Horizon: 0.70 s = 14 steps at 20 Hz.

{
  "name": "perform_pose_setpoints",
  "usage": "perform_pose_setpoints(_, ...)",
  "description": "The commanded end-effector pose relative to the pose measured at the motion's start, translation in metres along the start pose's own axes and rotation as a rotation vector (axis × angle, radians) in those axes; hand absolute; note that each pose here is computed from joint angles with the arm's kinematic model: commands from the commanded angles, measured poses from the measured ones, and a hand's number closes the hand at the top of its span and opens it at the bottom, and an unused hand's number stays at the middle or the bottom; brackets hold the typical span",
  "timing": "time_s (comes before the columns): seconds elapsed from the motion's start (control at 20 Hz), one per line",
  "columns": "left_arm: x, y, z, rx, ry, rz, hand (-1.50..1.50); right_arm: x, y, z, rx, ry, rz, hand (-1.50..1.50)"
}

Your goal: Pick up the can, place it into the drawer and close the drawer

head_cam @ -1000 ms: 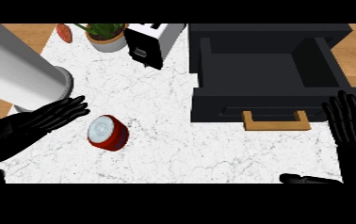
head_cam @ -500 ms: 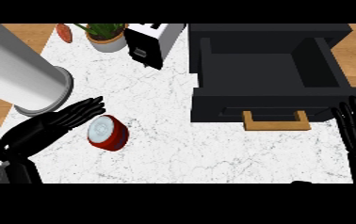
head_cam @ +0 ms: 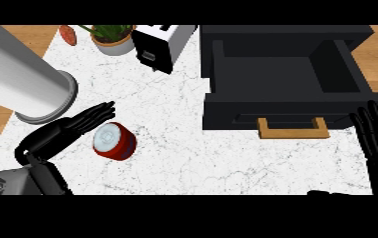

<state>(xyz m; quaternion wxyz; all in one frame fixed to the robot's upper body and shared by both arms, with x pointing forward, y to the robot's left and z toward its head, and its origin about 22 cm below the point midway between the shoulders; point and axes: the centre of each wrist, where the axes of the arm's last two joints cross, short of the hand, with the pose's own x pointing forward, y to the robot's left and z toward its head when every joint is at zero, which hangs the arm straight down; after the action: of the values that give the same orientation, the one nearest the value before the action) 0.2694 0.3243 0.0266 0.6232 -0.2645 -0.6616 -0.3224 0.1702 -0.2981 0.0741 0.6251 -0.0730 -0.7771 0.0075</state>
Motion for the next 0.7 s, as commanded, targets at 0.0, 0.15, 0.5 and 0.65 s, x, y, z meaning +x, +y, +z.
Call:
perform_pose_setpoints(0.0, -0.023, 0.006, 0.014, -0.012, -0.023, 0.008, -1.50, 0.011, 0.004, -0.001, 0.001, 0.012, 0.010, -1.50)
perform_pose_setpoints(0.15, -0.018, 0.018, -0.002, -0.019, -0.020, 0.007, -1.50, 0.012, -0.012, 0.004, 0.008, -0.017, 0.014, -1.50)
perform_pose_setpoints(0.5, -0.053, 0.030, 0.024, 0.008, 0.002, 0.011, -1.50, -0.003, 0.000, 0.002, 0.009, 0.005, -0.002, -1.50)
perform_pose_setpoints(0.65, -0.061, 0.030, 0.004, 0.014, 0.012, -0.016, -1.50, 0.017, 0.001, -0.007, 0.014, -0.014, -0.012, -1.50)
